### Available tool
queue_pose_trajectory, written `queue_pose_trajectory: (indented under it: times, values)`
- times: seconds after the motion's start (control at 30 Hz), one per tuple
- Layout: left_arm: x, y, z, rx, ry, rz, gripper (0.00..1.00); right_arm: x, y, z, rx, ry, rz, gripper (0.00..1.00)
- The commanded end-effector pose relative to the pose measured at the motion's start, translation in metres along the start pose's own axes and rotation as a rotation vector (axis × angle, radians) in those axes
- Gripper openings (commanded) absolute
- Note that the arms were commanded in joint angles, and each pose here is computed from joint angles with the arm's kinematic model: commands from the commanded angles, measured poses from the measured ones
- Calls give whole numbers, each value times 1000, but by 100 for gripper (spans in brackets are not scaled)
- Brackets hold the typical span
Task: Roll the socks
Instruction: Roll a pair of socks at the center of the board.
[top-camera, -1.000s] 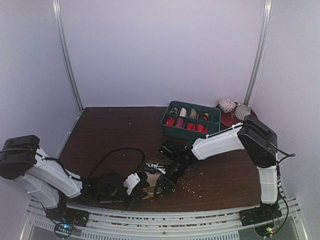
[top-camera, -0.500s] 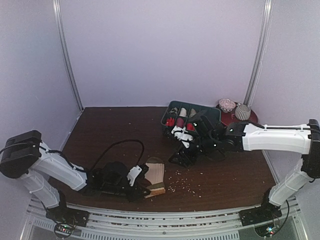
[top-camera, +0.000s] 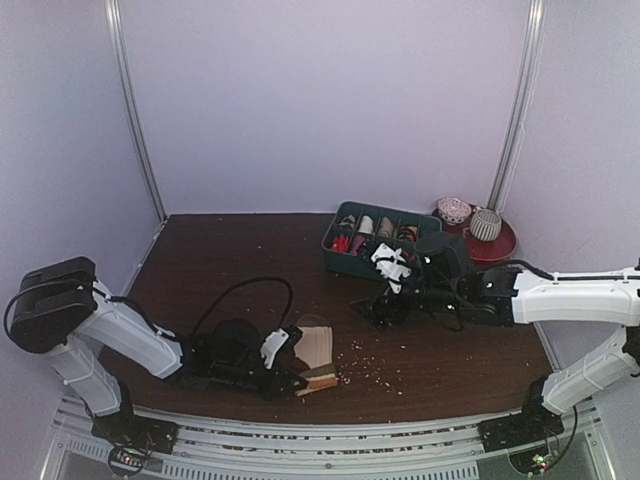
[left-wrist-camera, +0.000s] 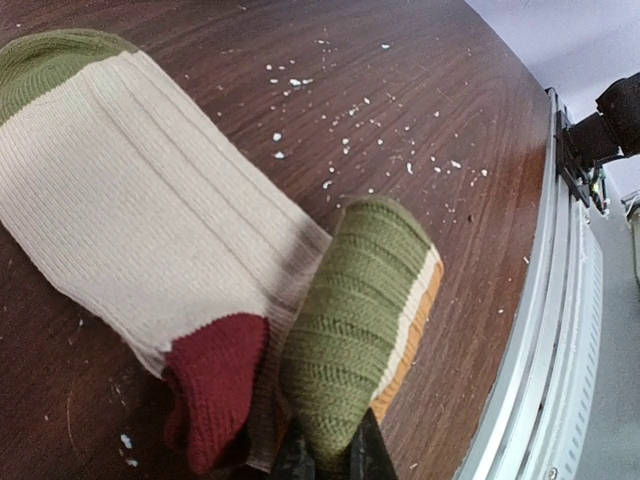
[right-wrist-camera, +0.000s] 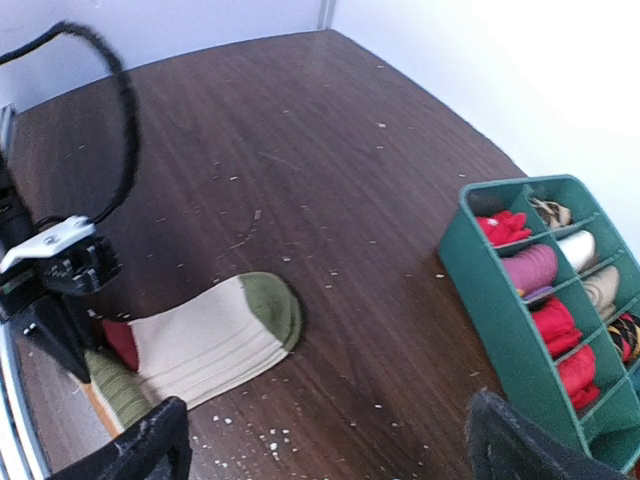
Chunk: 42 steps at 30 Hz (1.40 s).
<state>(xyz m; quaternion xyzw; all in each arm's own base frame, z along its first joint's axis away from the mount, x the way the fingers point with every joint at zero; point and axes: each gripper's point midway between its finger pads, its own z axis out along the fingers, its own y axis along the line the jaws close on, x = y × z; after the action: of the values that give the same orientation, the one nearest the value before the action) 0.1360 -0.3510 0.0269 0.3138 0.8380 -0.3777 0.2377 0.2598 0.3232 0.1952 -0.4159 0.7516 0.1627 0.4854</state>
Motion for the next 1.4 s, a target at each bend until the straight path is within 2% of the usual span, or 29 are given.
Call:
queue_pose_trajectory:
  times: [0.0, 0.13, 0.27, 0.37, 0.47, 0.6, 0.73, 0.87, 1.1, 1.2, 1.37]
  values:
    - [69, 37, -5, -116, 245, -101, 0, 13, 58, 2, -288, -50, -91, 93]
    - [74, 41, -7, -123, 264, -123, 0, 32, 108, 0, -432, -91, -197, 90]
    - [78, 41, -8, -112, 280, -127, 0, 57, 150, 5, -554, -37, -303, 84]
    - [80, 42, -9, -113, 289, -128, 0, 80, 170, 15, -549, 7, -431, 82]
    - [80, 42, -10, -113, 292, -129, 0, 94, 172, 30, -510, 46, -492, 79]
    - [82, 43, -10, -113, 304, -126, 0, 92, 172, 42, -484, 26, -532, 79]
    - [82, 43, -9, -116, 314, -112, 0, 98, 173, 58, -471, 70, -564, 74]
    - [83, 43, -10, -112, 314, -111, 0, 97, 170, 64, -455, 70, -572, 73]
    - [87, 45, -14, -113, 315, -119, 0, 127, 162, 70, -463, 177, -566, 64]
    - [87, 45, -14, -109, 316, -116, 0, 132, 161, 73, -473, 194, -543, 57]
    - [75, 45, -15, -124, 290, -79, 0, 143, 162, 77, -524, 269, -461, 30]
